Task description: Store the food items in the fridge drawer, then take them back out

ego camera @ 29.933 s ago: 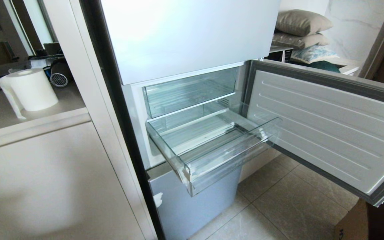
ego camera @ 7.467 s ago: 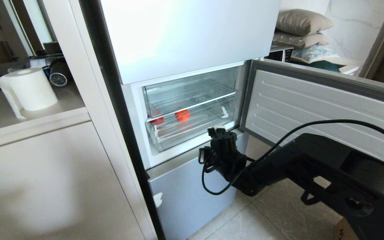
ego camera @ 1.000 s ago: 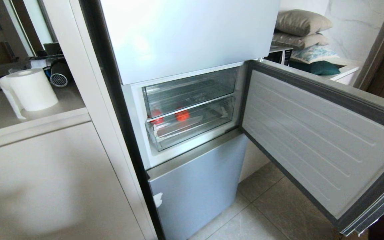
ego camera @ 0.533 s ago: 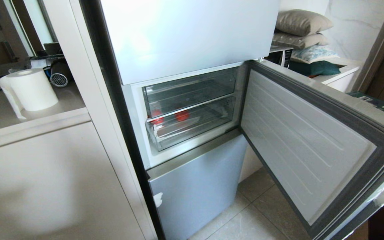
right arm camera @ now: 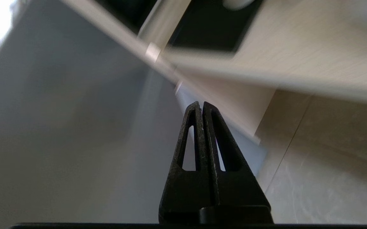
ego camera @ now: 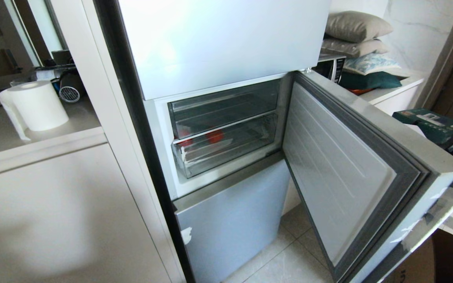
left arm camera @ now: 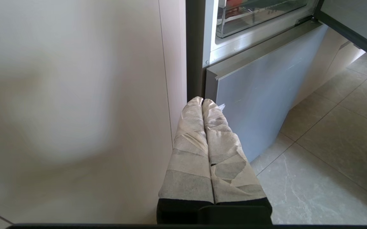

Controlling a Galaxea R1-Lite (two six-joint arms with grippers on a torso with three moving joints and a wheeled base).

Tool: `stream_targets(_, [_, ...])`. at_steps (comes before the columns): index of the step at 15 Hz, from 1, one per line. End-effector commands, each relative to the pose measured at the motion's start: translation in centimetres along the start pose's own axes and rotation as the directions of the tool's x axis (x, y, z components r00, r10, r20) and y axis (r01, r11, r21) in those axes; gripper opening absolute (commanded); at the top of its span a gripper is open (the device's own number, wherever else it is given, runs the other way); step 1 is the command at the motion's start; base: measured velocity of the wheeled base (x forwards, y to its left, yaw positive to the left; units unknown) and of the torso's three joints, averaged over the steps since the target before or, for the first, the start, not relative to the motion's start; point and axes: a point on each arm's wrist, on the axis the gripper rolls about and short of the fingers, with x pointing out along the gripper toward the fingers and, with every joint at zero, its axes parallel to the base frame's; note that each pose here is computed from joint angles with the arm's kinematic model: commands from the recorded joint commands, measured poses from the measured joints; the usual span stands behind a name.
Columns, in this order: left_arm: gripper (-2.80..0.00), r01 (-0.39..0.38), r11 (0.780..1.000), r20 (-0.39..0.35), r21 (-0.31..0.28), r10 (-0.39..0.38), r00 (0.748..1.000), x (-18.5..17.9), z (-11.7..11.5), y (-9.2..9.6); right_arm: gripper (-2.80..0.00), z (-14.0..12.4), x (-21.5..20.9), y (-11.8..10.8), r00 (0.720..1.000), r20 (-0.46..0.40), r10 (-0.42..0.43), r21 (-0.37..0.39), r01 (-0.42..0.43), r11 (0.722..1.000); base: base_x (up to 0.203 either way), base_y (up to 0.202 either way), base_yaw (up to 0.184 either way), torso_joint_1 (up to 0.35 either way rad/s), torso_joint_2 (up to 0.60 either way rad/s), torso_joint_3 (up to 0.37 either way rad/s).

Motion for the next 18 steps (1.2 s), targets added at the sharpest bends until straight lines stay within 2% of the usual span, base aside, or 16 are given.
stream_targets(1, [-2.8,0.0,1.0,0.0,0.0,0.0,1.0,0.0,0.0,0.0,-2.8,-3.2,1.4,2.7,0.994,-0.099,0.051,-0.035,-0.055,0.998,0.0,0.0,0.0,0.0,0.0,0.0])
stream_targets(4, [-2.8,0.0,1.0,0.0,0.0,0.0,1.0,0.0,0.0,0.0,-2.8,-6.9,1.9,6.2,0.968,-0.21,0.136,-0.087,-0.157,0.984,0.0,0.0,0.0,0.0,0.0,0.0])
stream_targets(7, [-2.8,0.0,1.0,0.0,0.0,0.0,1.0,0.0,0.0,0.0,-2.8,-10.6,2.0,10.3,0.937,-0.28,0.208,-0.125,-0.25,0.96,0.0,0.0,0.0,0.0,0.0,0.0])
stream_targets(10, [-2.8,0.0,1.0,0.0,0.0,0.0,1.0,0.0,0.0,0.0,-2.8,-13.3,2.1,14.7,0.924,-0.28,0.259,-0.153,-0.309,0.939,0.0,0.0,0.0,0.0,0.0,0.0])
stream_targets(14, [-2.8,0.0,1.0,0.0,0.0,0.0,1.0,0.0,0.0,0.0,-2.8,-17.2,3.0,21.1,0.882,-0.307,0.357,-0.187,-0.424,0.886,0.0,0.0,0.0,0.0,0.0,0.0])
stream_targets(16, [-2.8,0.0,1.0,0.0,0.0,0.0,1.0,0.0,0.0,0.0,-2.8,-20.0,5.4,23.0,0.871,-0.317,0.375,-0.222,-0.453,0.864,0.0,0.0,0.0,0.0,0.0,0.0])
stream_targets(18, [-2.8,0.0,1.0,0.0,0.0,0.0,1.0,0.0,0.0,0.0,-2.8,-22.8,7.9,24.0,0.863,-0.327,0.384,-0.246,-0.471,0.847,0.0,0.0,0.0,0.0,0.0,0.0])
